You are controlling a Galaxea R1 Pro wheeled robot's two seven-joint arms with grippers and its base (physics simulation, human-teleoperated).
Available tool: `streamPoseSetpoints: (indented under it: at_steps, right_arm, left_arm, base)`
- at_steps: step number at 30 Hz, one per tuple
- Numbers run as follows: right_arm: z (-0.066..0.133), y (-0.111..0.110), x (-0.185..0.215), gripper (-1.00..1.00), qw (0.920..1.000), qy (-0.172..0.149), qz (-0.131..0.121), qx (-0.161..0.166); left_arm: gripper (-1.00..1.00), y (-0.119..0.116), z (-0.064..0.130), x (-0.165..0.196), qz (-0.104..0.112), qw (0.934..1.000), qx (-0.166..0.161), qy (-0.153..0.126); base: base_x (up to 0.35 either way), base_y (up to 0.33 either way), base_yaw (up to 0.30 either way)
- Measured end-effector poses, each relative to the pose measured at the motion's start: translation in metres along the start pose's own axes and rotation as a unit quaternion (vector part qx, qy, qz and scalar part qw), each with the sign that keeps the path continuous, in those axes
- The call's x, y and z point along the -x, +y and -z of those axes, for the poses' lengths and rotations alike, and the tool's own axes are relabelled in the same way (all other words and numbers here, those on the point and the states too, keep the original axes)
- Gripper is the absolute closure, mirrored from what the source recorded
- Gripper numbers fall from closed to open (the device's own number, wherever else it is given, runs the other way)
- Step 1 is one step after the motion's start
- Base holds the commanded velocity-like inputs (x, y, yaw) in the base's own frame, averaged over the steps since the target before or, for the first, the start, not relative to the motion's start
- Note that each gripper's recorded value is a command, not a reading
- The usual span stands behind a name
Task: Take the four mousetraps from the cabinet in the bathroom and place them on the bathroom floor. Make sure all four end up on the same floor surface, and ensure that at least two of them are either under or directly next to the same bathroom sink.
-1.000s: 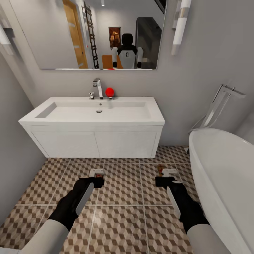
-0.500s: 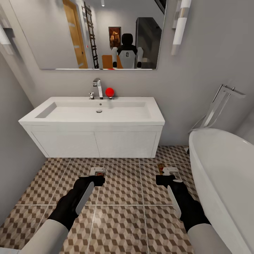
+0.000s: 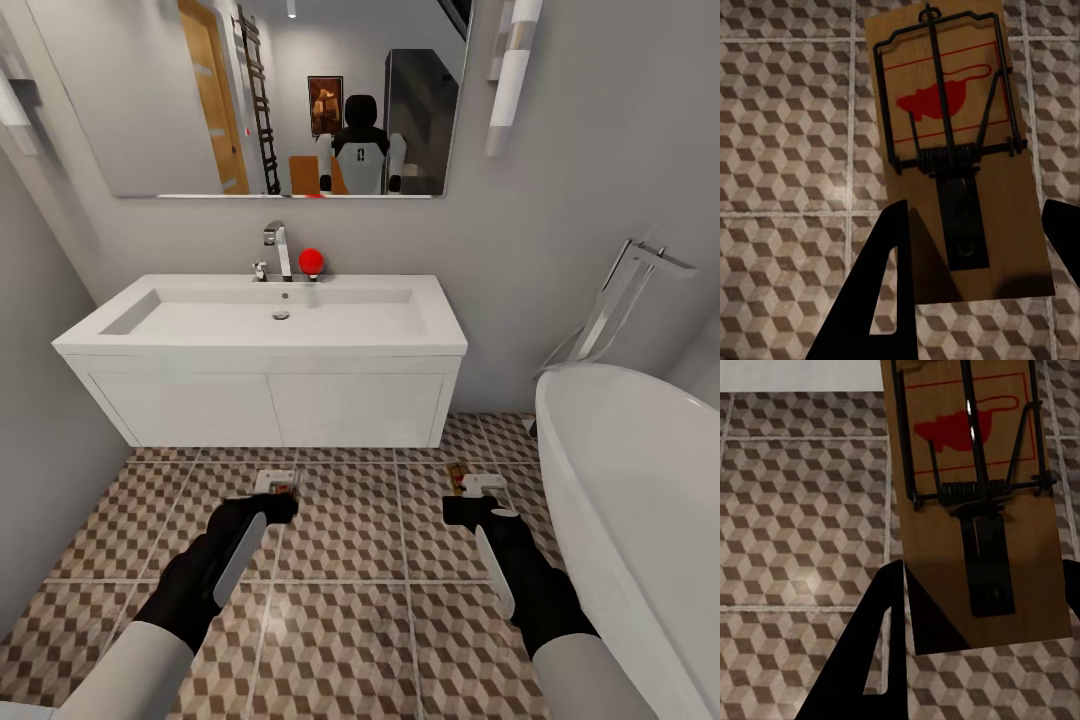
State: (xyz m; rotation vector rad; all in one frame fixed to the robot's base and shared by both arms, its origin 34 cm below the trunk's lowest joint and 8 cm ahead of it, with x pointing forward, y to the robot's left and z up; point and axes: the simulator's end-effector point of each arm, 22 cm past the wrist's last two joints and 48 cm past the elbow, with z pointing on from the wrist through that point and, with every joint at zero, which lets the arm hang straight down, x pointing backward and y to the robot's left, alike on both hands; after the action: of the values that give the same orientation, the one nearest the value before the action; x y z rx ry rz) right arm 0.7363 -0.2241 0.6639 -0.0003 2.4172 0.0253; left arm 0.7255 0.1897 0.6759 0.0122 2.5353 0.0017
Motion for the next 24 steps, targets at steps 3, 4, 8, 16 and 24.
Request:
streamPoseSetpoints:
  at_steps: [3, 4, 8, 16, 24]
  right_arm:
    - [0.0, 0.0, 0.0, 1.0, 1.0, 0.0, 0.0, 0.0]
    - [0.0, 0.0, 0.0, 1.0, 1.0, 0.0, 0.0, 0.0]
    - [-0.005, 0.001, -0.005, 1.0, 1.0, 0.0, 0.0, 0.001]
    - [-0.015, 0.001, -0.014, 1.0, 1.0, -0.001, 0.0, 0.001]
    - [-0.025, 0.001, -0.024, 1.0, 1.0, -0.001, 0.0, 0.002]
  left_arm:
    - [1.0, -0.002, 0.003, 0.006, 0.001, 1.0, -0.003, -0.007]
    - [1.0, -0.003, 0.004, 0.007, 0.001, 1.0, -0.003, -0.009]
    - [1.0, -0.003, 0.0, 0.007, 0.002, 0.9999, -0.004, -0.013]
    - [1.0, -0.003, -0.011, -0.001, 0.002, 0.9999, -0.004, -0.014]
    - [1.0, -0.003, -0.022, -0.01, 0.002, 0.9999, -0.004, -0.014]
  base:
    - [0.0, 0.0, 0.0]
    - [0.0, 0.0, 0.0]
    - [0.0, 0.0, 0.0]
    - [0.0, 0.0, 0.0]
    - [0.0, 0.0, 0.0]
